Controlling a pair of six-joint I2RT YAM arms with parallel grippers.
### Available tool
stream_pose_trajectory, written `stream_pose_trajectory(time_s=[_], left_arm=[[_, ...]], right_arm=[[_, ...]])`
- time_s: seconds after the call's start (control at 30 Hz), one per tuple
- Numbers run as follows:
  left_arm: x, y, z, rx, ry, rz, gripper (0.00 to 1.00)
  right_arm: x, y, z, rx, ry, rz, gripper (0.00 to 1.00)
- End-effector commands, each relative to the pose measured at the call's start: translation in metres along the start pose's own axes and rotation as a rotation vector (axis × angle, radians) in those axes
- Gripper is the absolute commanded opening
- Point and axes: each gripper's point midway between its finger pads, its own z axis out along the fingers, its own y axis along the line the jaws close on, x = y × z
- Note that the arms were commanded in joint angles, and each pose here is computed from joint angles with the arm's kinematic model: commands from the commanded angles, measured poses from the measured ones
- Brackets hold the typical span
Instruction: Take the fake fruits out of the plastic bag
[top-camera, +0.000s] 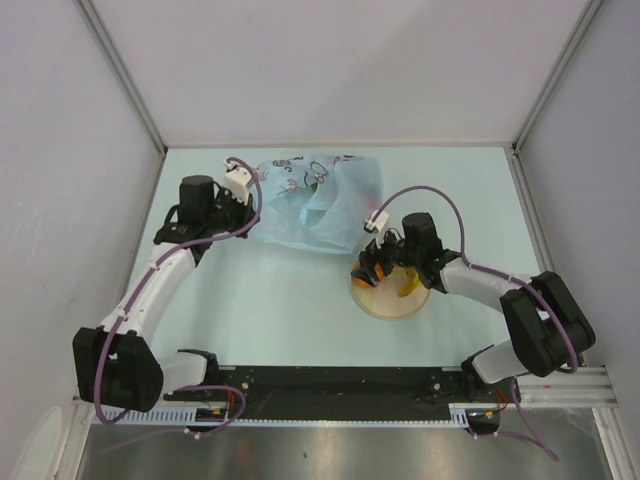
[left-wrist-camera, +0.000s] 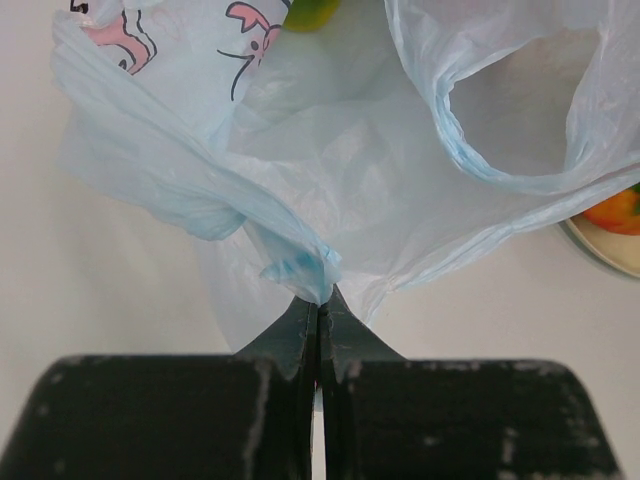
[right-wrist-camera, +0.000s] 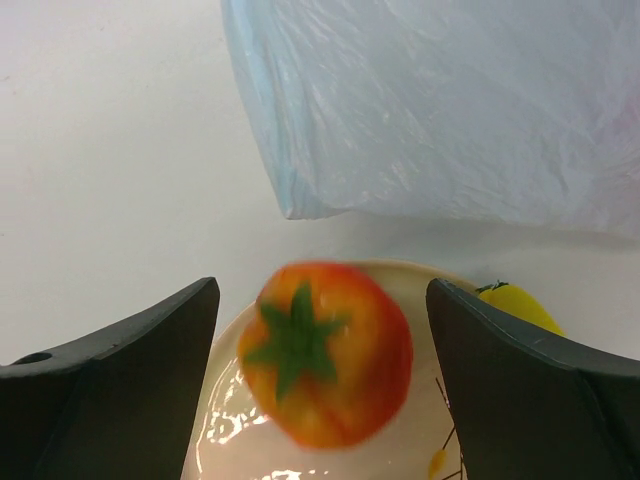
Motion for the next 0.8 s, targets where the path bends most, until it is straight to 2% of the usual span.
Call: stream_pose_trajectory(time_s=[0.0, 0.13, 0.17, 0.23, 0.27, 0.3, 0.37, 0.53, 0.63, 0.67, 0.77], left_arm=[[-0.013, -0.006, -0.008, 0.019, -0.064, -0.015, 0.0], [-0.018, -0.015, -0.015, 0.05, -0.085, -0.031, 0.0], [-0.022, -0.02, -0.019, 0.07, -0.101, -0.04, 0.0], [-0.028, -0.029, -0.025, 0.102, -0.128, -0.048, 0.0], [-0.033, -0.035, -0.031, 0.121, -0.149, -0.059, 0.0], [-0.038, -0.043, -0.035, 0.16, -0.167, -0.06, 0.0], [-0.048, -0.052, -0.046, 0.184, -0.205, -0.069, 0.0], [-0.06, -0.068, -0.072, 0.22, -0.265, -0.056, 0.0], [-0.065, -0.074, -0.092, 0.218, -0.3, -0.038, 0.0], [-0.067, -0.075, -0.098, 0.216, -0.309, -0.033, 0.0], [-0.075, -0.071, -0.125, 0.171, -0.339, -0.035, 0.0]], right_arm=[[-0.041, 0.006, -0.013, -0.008, -0.067, -0.058, 0.89], [-0.086, 0.024, -0.024, -0.049, -0.13, -0.074, 0.84], [-0.112, 0.027, -0.028, -0.046, -0.174, -0.06, 0.73], [-0.138, 0.033, -0.027, -0.033, -0.219, -0.056, 0.57], [-0.155, 0.035, -0.027, -0.029, -0.249, -0.063, 0.43], [-0.166, 0.04, -0.026, -0.033, -0.269, -0.069, 0.38], [-0.181, 0.049, -0.015, -0.014, -0.29, -0.102, 0.34], [-0.203, 0.03, 0.044, 0.11, -0.274, -0.12, 0.35], [-0.183, 0.003, 0.092, 0.183, -0.187, -0.107, 0.34], [-0.178, -0.006, 0.101, 0.213, -0.171, -0.113, 0.3], [-0.16, -0.036, 0.12, 0.323, -0.123, -0.216, 0.23]])
